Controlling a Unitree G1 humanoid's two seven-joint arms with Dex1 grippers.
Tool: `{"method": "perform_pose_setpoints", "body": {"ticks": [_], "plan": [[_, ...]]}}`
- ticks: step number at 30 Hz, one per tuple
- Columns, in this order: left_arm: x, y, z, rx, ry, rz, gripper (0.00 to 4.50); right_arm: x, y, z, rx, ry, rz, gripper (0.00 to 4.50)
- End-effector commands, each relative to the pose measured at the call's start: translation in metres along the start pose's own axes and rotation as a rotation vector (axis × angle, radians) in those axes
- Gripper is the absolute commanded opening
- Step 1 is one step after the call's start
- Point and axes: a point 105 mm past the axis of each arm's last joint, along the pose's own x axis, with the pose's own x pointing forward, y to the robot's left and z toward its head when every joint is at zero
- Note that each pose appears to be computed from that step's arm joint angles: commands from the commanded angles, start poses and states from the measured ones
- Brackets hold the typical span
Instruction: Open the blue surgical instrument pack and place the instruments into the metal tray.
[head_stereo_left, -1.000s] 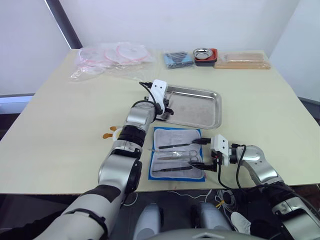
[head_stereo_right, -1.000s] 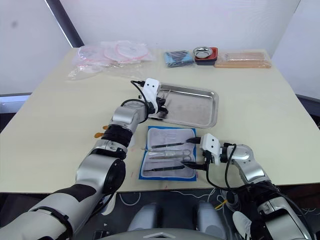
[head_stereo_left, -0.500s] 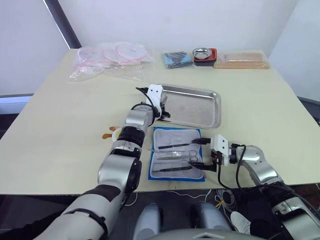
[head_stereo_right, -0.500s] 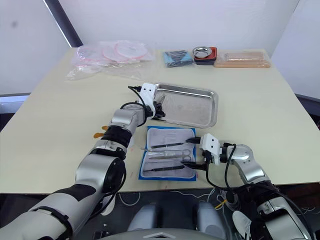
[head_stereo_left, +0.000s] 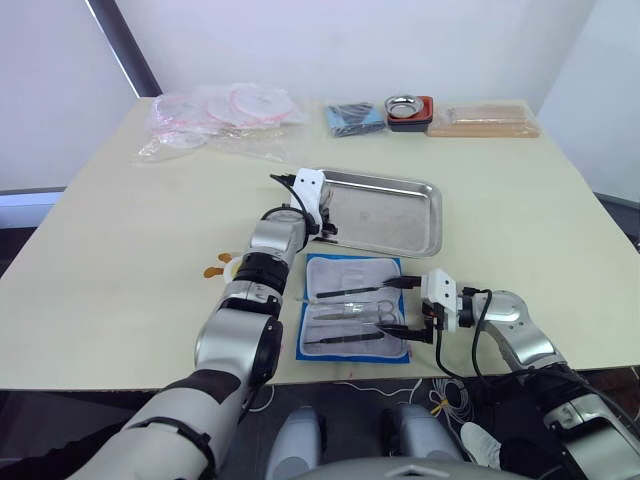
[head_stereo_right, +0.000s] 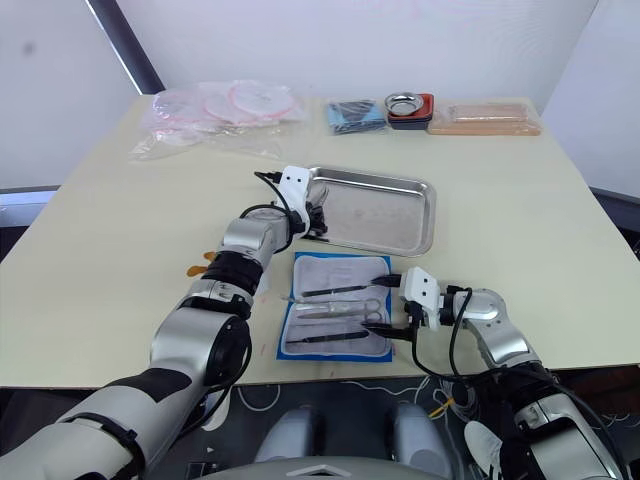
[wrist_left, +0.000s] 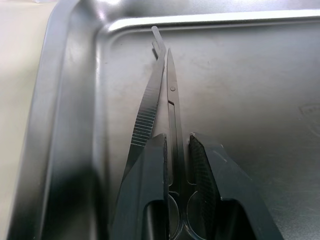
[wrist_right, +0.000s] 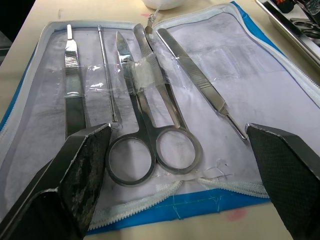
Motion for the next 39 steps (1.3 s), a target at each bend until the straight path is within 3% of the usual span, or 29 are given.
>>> {"method": "perform_pose_setpoints", "body": {"ticks": [1, 10, 14, 19, 25, 34, 39], "plan": [[-0.005, -0.005, 0.024, 0.043, -0.081, -0.02, 0.79, -0.015, 0.043, -0.084, 0.191, 0.311, 0.075, 4.5], [-0.024, -0.013, 0.053, 0.153, -0.242, -0.126, 0.79, -0.016, 0.042, -0.084, 0.192, 0.31, 0.069, 4.5], [-0.038, -0.015, 0.06, 0.193, -0.328, -0.227, 0.79, -0.017, 0.043, -0.085, 0.194, 0.312, 0.071, 4.5], [-0.075, -0.01, 0.066, 0.362, -0.487, -0.432, 0.79, -0.017, 0.041, -0.083, 0.193, 0.306, 0.069, 4.5], [-0.097, 0.01, 0.051, 0.443, -0.467, -0.528, 0.79, -0.014, 0.044, -0.08, 0.19, 0.274, 0.095, 4.5], [-0.142, 0.016, 0.024, 0.506, -0.441, -0.763, 0.79, -0.02, 0.045, -0.077, 0.224, 0.26, 0.143, 4.5], [-0.165, 0.019, 0.008, 0.511, -0.337, -0.908, 0.79, -0.024, 0.039, -0.078, 0.206, 0.279, 0.148, 4.5]]}}
